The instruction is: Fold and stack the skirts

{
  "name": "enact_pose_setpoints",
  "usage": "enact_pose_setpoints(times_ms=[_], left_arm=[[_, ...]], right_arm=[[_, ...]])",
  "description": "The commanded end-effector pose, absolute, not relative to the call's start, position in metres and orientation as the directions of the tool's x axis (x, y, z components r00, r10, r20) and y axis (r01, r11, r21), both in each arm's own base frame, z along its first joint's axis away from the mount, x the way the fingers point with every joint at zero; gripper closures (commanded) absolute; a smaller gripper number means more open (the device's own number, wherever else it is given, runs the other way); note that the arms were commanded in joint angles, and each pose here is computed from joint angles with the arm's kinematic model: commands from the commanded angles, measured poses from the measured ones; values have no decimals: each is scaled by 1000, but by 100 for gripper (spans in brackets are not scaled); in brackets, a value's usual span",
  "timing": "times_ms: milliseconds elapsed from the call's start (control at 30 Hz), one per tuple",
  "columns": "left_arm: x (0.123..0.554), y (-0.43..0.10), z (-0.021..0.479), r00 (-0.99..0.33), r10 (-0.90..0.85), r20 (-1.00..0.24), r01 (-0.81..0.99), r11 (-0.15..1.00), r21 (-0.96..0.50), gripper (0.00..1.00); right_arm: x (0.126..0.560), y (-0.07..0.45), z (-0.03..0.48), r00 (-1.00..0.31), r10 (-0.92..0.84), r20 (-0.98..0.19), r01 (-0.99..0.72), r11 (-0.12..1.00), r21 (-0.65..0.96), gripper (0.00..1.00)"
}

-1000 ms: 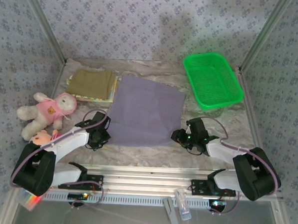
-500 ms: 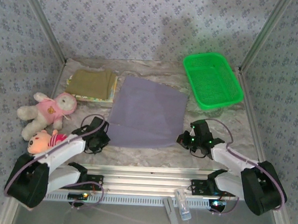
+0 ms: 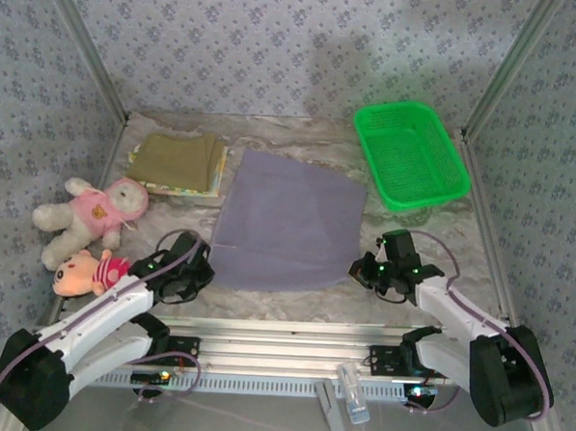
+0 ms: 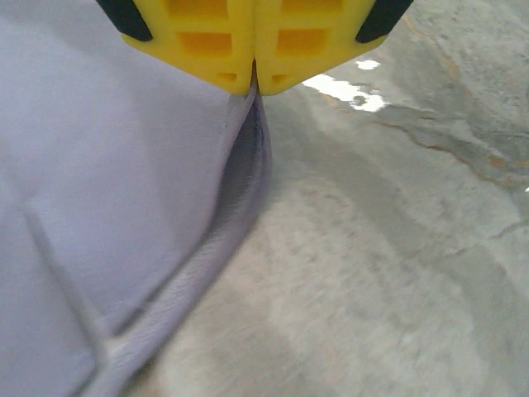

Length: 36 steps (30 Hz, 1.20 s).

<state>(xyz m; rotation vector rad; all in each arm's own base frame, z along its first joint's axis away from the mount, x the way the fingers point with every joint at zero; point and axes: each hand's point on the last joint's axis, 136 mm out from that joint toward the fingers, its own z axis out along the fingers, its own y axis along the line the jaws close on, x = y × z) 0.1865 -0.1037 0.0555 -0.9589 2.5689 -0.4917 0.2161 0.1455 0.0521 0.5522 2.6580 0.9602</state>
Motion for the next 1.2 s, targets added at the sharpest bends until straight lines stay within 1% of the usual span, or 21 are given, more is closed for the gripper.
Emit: enact_pose_setpoints(times_ms=[0, 167, 300, 400, 500, 633, 767, 900, 1033, 1167], left_arm=[[203, -98, 95, -673, -683, -284, -531, 713, -457, 100], [233, -95, 137, -683, -640, -353, -474, 755, -453, 100], [267, -96, 164, -688, -595, -416, -428, 795, -429, 100], [297, -99, 177, -701, -561, -441, -401, 821, -407, 100], [340, -111, 206, -697, -510, -504, -325, 851, -412, 100], [391, -127, 232, -701, -421, -576, -238, 899, -367, 100], [432, -139, 238, -705, -362, -610, -192, 925, -327, 100], [464, -151, 245, -689, -321, -650, -141, 939, -313, 100], [486, -159, 253, -667, -303, -680, -110, 944, -312, 100], [501, -160, 241, -688, -284, -668, -125, 953, -276, 100]], right_arm=[[228, 148, 83, -880, 455, -135, 244, 678, 694, 100], [255, 137, 120, -824, 516, -235, 247, 701, 669, 100], [280, 129, 143, -766, 582, -272, 292, 693, 659, 100], [302, 119, 157, -709, 641, -295, 350, 682, 642, 100], [326, 106, 168, -636, 696, -334, 418, 674, 609, 100], [353, 93, 172, -547, 757, -357, 510, 640, 575, 100], [368, 91, 162, -511, 794, -328, 586, 601, 543, 100], [382, 93, 155, -500, 806, -318, 605, 588, 537, 100], [393, 94, 153, -493, 806, -327, 610, 588, 532, 100], [401, 92, 147, -497, 803, -328, 619, 593, 515, 100]])
